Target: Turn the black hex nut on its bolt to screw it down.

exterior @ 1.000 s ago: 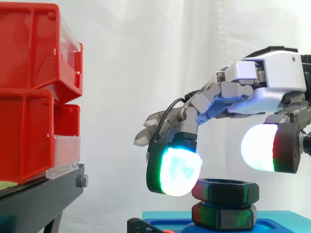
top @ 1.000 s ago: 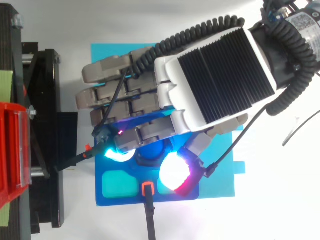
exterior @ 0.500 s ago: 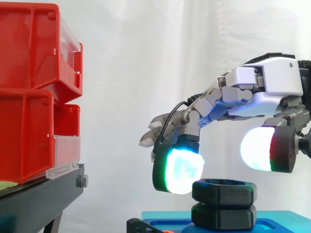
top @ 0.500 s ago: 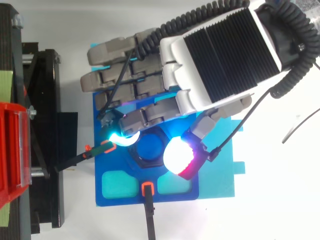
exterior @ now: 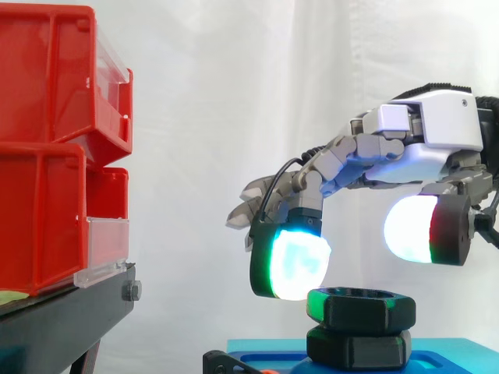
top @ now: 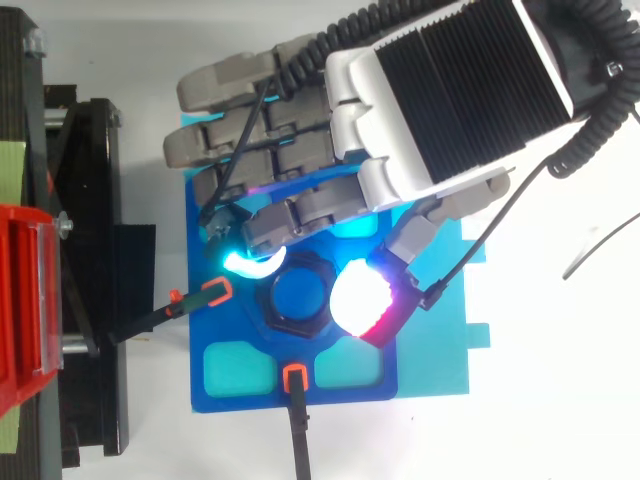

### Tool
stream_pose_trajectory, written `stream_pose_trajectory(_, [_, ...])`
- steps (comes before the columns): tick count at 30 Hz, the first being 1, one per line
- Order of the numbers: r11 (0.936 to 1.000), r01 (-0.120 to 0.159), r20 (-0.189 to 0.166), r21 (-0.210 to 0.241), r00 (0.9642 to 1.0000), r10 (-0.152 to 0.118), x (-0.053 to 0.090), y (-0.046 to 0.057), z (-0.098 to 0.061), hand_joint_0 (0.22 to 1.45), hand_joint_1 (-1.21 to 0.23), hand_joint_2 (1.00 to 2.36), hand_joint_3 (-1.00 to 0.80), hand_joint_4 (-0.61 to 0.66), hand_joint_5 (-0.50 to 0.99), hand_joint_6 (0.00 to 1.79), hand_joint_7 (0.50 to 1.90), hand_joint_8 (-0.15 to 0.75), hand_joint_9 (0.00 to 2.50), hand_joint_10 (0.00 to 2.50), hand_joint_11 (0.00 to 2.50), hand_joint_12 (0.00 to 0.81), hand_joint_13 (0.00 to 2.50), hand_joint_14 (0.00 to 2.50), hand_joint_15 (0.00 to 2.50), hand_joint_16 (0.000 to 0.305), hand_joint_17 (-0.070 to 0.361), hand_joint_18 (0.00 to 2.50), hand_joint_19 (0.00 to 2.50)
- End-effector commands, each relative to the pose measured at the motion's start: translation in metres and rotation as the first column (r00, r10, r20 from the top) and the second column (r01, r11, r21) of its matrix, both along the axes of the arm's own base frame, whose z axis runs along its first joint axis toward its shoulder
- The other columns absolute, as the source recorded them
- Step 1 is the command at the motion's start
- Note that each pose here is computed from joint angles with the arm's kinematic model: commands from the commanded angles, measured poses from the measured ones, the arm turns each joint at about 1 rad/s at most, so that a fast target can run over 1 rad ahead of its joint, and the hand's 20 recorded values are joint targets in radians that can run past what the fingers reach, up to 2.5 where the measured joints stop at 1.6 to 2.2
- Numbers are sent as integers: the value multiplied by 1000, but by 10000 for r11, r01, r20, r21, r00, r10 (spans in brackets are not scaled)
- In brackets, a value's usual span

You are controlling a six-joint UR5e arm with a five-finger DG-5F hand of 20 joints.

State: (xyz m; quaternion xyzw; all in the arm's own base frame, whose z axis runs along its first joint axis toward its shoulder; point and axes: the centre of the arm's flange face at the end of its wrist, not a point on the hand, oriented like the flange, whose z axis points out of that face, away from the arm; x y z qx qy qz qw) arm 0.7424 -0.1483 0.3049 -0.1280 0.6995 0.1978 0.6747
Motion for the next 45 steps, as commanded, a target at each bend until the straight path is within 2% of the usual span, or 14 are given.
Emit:
stream_pose_trajectory(1, [10000, -49, 156, 60, 9999, 48, 3, 5, 3, 524, -447, 1000, -500, 222, -196, 762, 667, 246, 534, 7, 320, 138, 350, 0, 0, 14, 33, 86, 124])
stream_pose_trajectory(5, [9998, -100, 437, 143, 9990, 94, 9, 13, 7, 524, -447, 1000, -500, 222, -196, 760, 671, 246, 534, 7, 320, 138, 350, 0, 0, 15, 33, 85, 124])
stream_pose_trajectory(10, [9998, 12, 801, 210, 9968, -28, 18, 30, 11, 524, -448, 1000, -500, 221, -196, 760, 672, 247, 536, 7, 311, 139, 350, 2, 0, 15, 33, 84, 124])
stream_pose_trajectory(12, [9997, 72, 832, 221, 9965, -90, 20, 35, 11, 525, -448, 1000, -500, 228, -196, 759, 671, 249, 538, 7, 320, 139, 350, 1, 0, 15, 33, 84, 119])
stream_pose_trajectory(13, [9997, 118, 802, 233, 9967, -136, 21, 41, 10, 524, -448, 1000, -500, 222, -195, 759, 667, 249, 538, 7, 316, 139, 351, 0, 0, 15, 33, 83, 118])
stream_pose_trajectory(15, [9996, 150, 793, 224, 9967, -167, 22, 43, 10, 524, -448, 1000, -500, 222, -196, 759, 673, 250, 537, 7, 328, 139, 351, 1, 0, 15, 33, 83, 120])
stream_pose_trajectory(17, [9995, 180, 778, 241, 9968, -198, 24, 55, 10, 524, -449, 1000, -500, 224, -196, 759, 671, 249, 538, 7, 320, 139, 352, 1, 0, 15, 34, 83, 119])
stream_pose_trajectory(20, [9996, 152, 678, 235, 9976, -168, 25, 67, 8, 523, -450, 1000, -500, 223, -196, 759, 672, 251, 539, 7, 327, 140, 353, 0, 0, 15, 34, 81, 120])
stream_pose_trajectory(21, [9996, 152, 678, 235, 9976, -168, 25, 67, 8, 523, -450, 1000, -500, 222, -196, 759, 671, 250, 539, 7, 328, 139, 353, 1, 0, 15, 34, 80, 120])
stream_pose_trajectory(22, [9997, 126, 547, 220, 9984, -137, 24, 72, 4, 523, -450, 1000, -500, 222, -196, 759, 672, 250, 539, 7, 328, 140, 353, 0, 0, 15, 34, 81, 120])
stream_pose_trajectory(25, [9997, 130, 348, 216, 9993, -137, 22, 78, -6, 524, -451, 1000, -500, 220, -195, 759, 672, 251, 540, 7, 319, 140, 352, 1, 0, 15, 34, 80, 124])
stream_pose_trajectory(31, [9998, 70, 322, 173, 9995, -76, 21, 83, -8, 523, -452, 1000, -500, 225, -195, 760, 669, 249, 539, 7, 320, 141, 356, 0, 0, 15, 34, 80, 120])
stream_pose_trajectory(40, [9999, 25, 261, 170, 9997, -30, 20, 83, -8, 522, -453, 1000, -500, 218, -197, 769, 667, 250, 537, 7, 326, 142, 356, 1, 0, 15, 34, 80, 126])
stream_pose_trajectory(45, [10000, 44, -46, 4, 10000, -44, 16, 82, -12, 522, -453, 1000, -500, 217, -198, 775, 664, 249, 537, 7, 326, 143, 356, 0, 0, 15, 34, 80, 119])
